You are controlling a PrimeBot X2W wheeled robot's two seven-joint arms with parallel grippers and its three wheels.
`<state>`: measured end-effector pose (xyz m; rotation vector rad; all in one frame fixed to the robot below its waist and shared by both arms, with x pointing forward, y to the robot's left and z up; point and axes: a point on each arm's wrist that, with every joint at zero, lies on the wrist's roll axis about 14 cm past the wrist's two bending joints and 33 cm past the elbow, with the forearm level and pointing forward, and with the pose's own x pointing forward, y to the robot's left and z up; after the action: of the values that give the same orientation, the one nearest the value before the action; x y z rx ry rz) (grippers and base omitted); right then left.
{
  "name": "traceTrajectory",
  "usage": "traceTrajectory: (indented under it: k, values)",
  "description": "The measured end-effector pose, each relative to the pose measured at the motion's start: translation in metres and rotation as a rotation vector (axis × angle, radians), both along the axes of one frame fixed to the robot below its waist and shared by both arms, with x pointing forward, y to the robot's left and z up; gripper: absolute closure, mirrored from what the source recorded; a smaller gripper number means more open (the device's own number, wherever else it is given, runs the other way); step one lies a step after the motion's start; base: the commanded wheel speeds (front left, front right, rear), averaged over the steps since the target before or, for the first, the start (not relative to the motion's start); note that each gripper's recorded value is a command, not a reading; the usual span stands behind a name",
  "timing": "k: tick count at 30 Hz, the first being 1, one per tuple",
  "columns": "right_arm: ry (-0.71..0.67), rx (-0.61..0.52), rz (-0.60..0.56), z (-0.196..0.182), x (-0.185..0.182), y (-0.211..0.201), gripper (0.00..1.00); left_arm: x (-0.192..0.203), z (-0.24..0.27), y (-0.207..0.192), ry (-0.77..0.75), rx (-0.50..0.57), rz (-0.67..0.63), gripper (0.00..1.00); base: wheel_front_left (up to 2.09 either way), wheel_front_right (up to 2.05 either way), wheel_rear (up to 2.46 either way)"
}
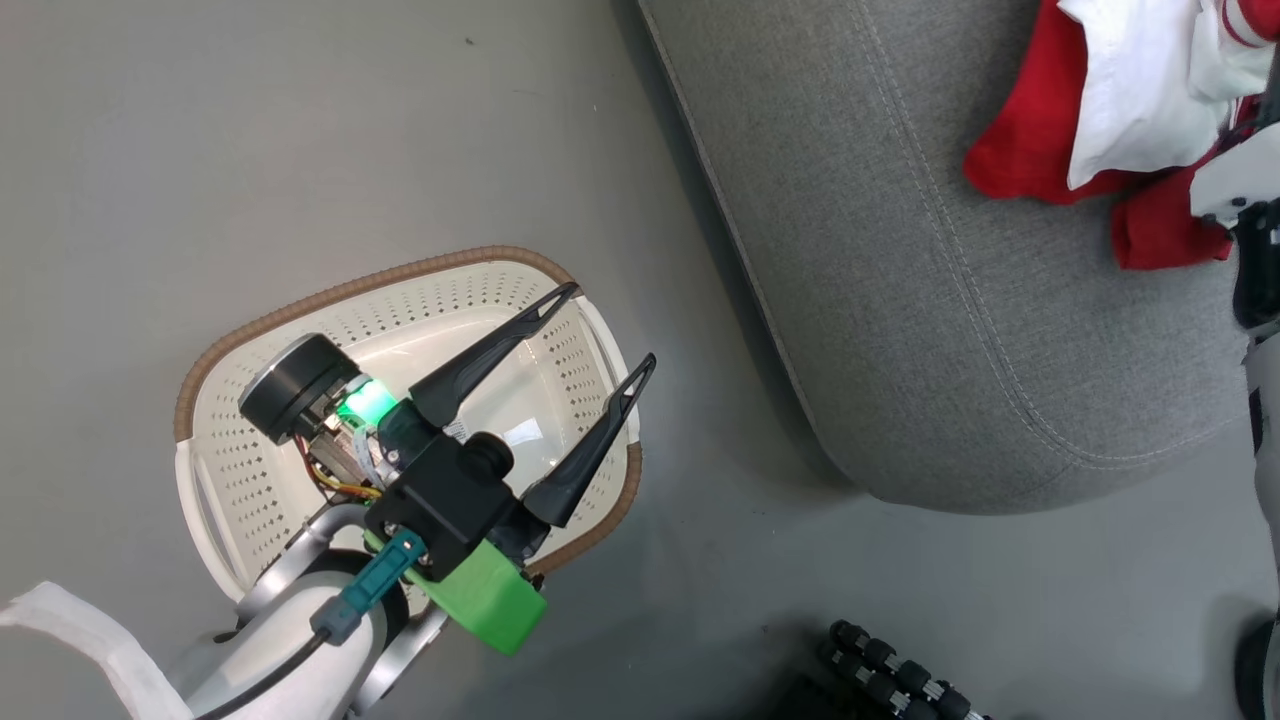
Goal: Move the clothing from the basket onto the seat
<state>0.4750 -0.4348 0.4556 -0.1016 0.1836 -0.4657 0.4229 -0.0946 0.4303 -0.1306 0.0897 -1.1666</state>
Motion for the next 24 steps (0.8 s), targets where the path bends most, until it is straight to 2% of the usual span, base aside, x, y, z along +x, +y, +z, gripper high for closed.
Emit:
traceTrajectory:
  k: [4,12,18,24]
  values:
    - [0.010,0.035,-0.022,-0.014,-0.018,0.004,0.00,0.003,0.005,0.002,-0.009,-0.008,0.024,0.00,0.00,0.00,0.00]
    - [-0.074,0.041,0.019,-0.003,-0.051,0.045,0.00,0.004,0.022,0.011,-0.028,-0.035,0.112,0.00,0.00,0.00,0.00]
    - [-0.130,0.021,0.110,0.014,-0.069,0.090,0.00,0.007,0.038,0.027,-0.038,-0.066,0.230,0.00,0.00,0.00,0.00]
    - [-0.204,0.032,0.223,0.035,-0.076,0.138,0.00,0.020,0.061,0.059,-0.086,-0.103,0.416,0.00,0.00,0.00,0.00]
